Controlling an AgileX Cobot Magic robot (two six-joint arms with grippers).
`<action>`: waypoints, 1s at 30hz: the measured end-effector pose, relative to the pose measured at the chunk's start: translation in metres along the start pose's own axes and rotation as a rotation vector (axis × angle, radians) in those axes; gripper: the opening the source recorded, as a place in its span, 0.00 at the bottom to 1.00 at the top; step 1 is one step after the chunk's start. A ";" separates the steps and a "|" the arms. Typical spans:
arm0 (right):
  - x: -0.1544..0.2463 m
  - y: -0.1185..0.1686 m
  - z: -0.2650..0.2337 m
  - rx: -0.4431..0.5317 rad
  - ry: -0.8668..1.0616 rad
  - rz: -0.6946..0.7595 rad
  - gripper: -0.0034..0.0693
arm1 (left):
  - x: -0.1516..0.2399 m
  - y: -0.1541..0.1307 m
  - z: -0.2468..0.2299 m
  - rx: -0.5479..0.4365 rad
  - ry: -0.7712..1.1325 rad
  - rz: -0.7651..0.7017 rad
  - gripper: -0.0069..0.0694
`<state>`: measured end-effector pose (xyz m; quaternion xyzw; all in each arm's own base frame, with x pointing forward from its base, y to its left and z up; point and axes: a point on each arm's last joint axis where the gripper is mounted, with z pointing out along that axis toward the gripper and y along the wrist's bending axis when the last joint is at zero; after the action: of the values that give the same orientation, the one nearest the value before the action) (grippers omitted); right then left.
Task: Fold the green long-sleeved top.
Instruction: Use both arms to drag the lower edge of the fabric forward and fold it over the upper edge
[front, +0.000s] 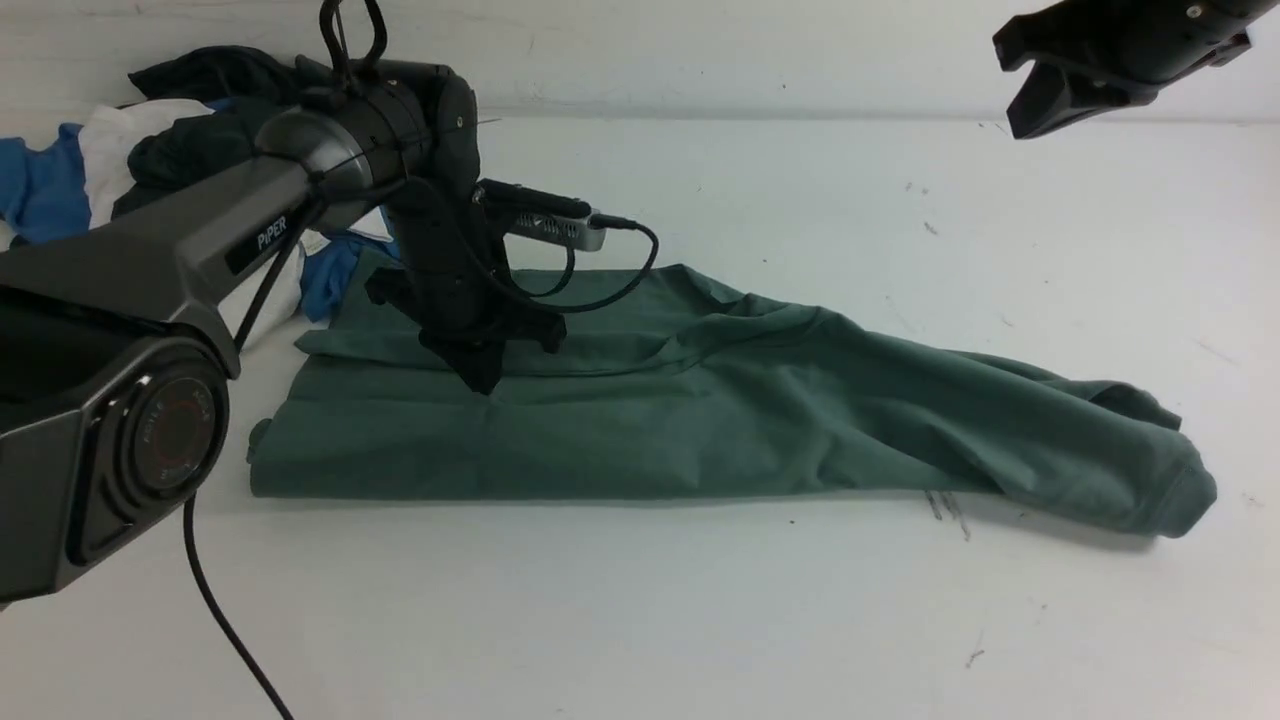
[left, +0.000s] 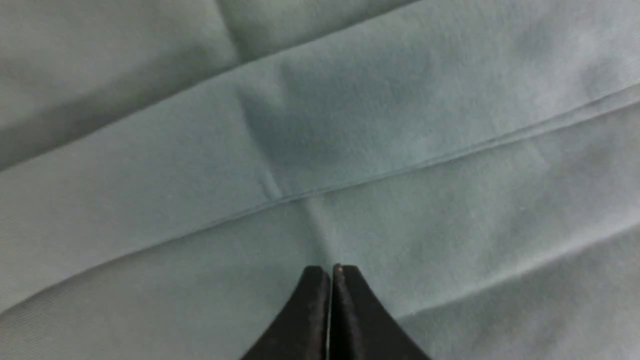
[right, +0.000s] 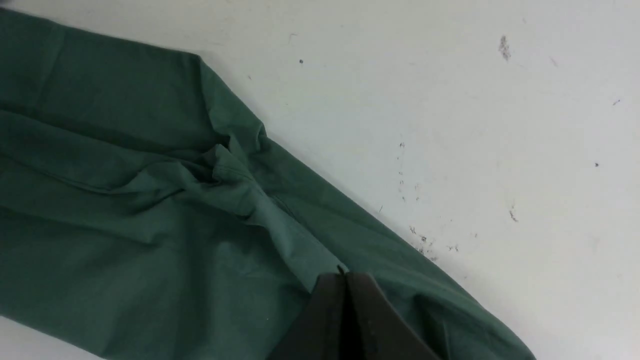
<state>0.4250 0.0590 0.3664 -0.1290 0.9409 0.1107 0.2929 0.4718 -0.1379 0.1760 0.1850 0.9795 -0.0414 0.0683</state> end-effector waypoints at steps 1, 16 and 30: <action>0.000 0.001 0.000 -0.005 -0.001 0.002 0.03 | 0.000 0.001 0.003 -0.007 0.002 0.002 0.08; -0.001 0.004 0.000 -0.039 -0.007 0.018 0.03 | -0.025 0.035 0.013 -0.077 -0.247 -0.063 0.08; 0.003 0.022 0.005 -0.072 0.012 0.046 0.03 | -0.013 0.105 -0.064 -0.036 -0.252 -0.250 0.08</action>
<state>0.4189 0.0803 0.3639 -0.1186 0.9407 0.1506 0.2797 0.5150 -0.0383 0.2349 0.0538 0.9791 -0.0552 0.1882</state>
